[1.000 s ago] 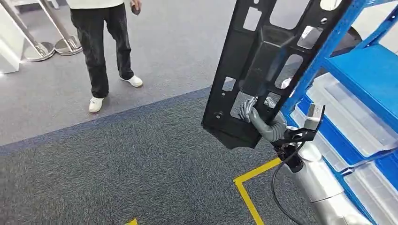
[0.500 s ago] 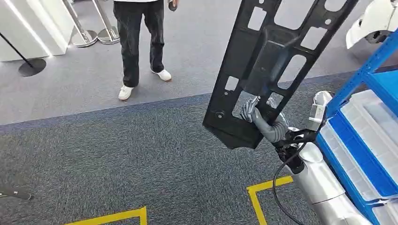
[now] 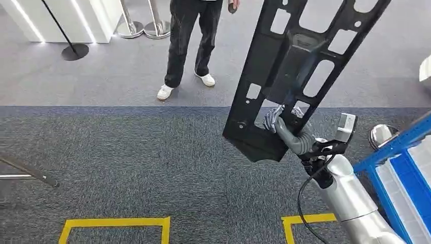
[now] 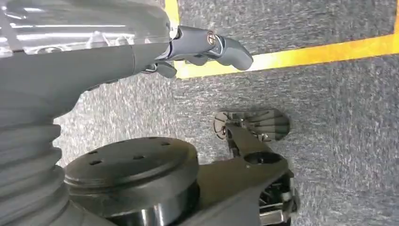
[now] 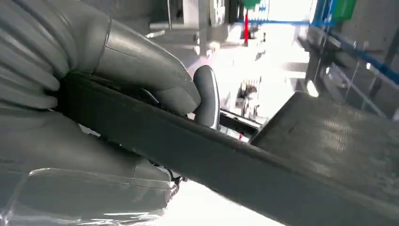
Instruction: Take the parts from the cabinet and place them on the table.
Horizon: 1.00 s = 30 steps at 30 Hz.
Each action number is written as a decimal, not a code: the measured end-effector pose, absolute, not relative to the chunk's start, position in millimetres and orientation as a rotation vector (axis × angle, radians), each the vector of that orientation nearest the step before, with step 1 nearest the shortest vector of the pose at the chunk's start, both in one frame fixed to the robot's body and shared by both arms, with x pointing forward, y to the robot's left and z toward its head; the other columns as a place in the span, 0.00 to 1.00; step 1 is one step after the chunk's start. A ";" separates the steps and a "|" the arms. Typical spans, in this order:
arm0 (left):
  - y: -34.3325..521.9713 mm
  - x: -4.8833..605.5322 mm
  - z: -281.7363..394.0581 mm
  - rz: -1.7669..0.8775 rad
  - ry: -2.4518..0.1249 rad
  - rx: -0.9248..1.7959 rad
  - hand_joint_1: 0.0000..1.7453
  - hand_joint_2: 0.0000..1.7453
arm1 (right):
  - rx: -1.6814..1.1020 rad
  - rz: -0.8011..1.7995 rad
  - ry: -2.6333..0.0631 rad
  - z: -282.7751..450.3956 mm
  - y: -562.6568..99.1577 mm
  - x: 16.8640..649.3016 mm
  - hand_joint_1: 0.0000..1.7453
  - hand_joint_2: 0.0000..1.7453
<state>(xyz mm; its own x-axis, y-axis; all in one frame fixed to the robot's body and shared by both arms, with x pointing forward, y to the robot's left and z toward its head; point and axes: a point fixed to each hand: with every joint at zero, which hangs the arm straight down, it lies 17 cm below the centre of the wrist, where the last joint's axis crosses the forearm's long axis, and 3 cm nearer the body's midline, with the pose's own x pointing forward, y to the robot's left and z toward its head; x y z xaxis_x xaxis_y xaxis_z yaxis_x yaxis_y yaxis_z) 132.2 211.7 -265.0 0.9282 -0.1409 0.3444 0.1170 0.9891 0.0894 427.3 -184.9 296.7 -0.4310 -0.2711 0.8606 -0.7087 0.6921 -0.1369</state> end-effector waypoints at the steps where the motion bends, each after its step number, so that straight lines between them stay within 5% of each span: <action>1: 211.1 132.8 -264.8 -0.132 -0.359 0.067 0.00 1.00 | 0.751 0.621 -2.009 296.7 -185.4 427.5 1.00 1.00; 30: 203.4 136.8 -263.6 -0.144 -0.346 0.048 0.00 1.00 | 0.691 0.584 -2.011 298.4 -207.9 427.8 1.00 1.00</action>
